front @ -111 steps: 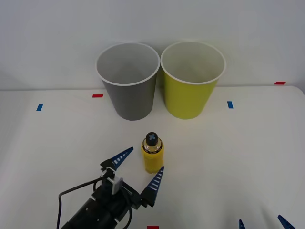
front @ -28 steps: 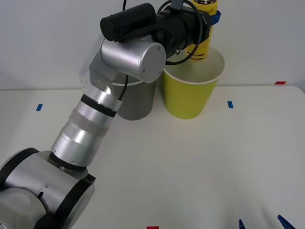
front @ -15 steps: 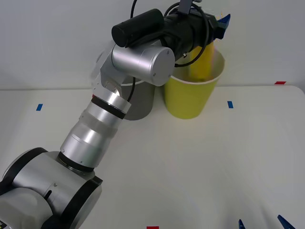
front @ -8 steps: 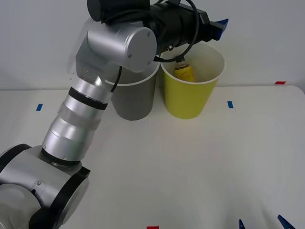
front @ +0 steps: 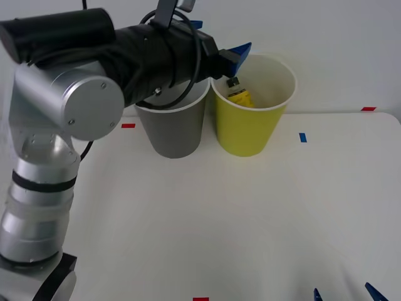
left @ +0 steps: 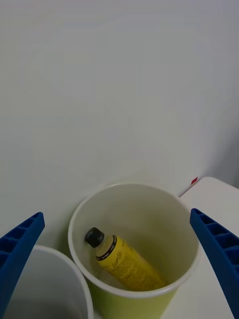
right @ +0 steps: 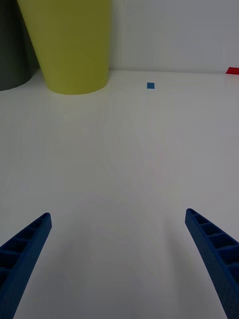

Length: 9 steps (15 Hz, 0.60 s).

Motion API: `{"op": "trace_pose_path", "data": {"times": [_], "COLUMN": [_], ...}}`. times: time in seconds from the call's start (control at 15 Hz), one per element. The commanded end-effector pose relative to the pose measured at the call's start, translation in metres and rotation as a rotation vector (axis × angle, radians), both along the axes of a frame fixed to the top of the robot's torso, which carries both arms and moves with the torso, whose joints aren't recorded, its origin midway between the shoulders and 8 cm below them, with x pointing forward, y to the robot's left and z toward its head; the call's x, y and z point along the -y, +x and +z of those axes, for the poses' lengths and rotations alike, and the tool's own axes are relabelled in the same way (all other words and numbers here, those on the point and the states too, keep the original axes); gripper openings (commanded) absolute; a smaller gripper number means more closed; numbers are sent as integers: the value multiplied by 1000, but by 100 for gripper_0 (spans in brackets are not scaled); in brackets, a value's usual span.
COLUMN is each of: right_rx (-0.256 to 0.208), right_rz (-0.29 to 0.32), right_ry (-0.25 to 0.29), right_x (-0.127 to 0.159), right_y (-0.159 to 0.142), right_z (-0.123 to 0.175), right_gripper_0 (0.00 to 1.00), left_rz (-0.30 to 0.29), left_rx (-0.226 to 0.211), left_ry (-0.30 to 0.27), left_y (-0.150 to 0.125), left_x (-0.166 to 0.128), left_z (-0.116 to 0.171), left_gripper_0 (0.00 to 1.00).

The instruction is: Put cans in the gray bin and PET bottles in the light green bin.

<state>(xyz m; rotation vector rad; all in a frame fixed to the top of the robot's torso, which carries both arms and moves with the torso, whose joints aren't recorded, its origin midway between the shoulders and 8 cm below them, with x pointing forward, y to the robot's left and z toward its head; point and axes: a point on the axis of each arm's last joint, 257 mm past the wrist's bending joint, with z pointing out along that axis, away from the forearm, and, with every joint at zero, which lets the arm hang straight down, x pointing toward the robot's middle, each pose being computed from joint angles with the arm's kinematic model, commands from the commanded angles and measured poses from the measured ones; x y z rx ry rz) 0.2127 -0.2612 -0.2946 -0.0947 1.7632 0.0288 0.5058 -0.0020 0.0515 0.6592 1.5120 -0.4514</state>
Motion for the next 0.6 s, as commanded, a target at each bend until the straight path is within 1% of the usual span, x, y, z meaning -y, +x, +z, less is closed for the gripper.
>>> {"op": "trace_pose_path", "data": {"times": [0.07,0.2,0.27,0.33,0.4,0.47,0.53,0.6], "right_rx": [0,0,0,0,0,0,0,0], "right_rz": [0,0,0,0,0,0,0,0], "right_ry": [0,0,0,0,0,0,0,0], "right_x": [0,0,0,0,0,0,0,0], "right_y": [0,0,0,0,0,0,0,0], "right_z": [0,0,0,0,0,0,0,0], "right_gripper_0": [94,93,93,93,93,94,93,93], "left_rz": [65,96,114,143,160,165,154,153], "left_rx": [17,22,22,25,16,6,-11,-17], "left_ry": [-26,-30,-41,-59,-71,-81,-85,-99], "left_y": [-24,-37,-42,-47,-54,-63,-80,-92], "left_x": [-44,-63,-73,-88,-96,-102,-103,-105], "left_z": [-23,-38,-46,-55,-66,-76,-85,-86], "left_gripper_0": [100,100,100,100,100,100,100,100]}}
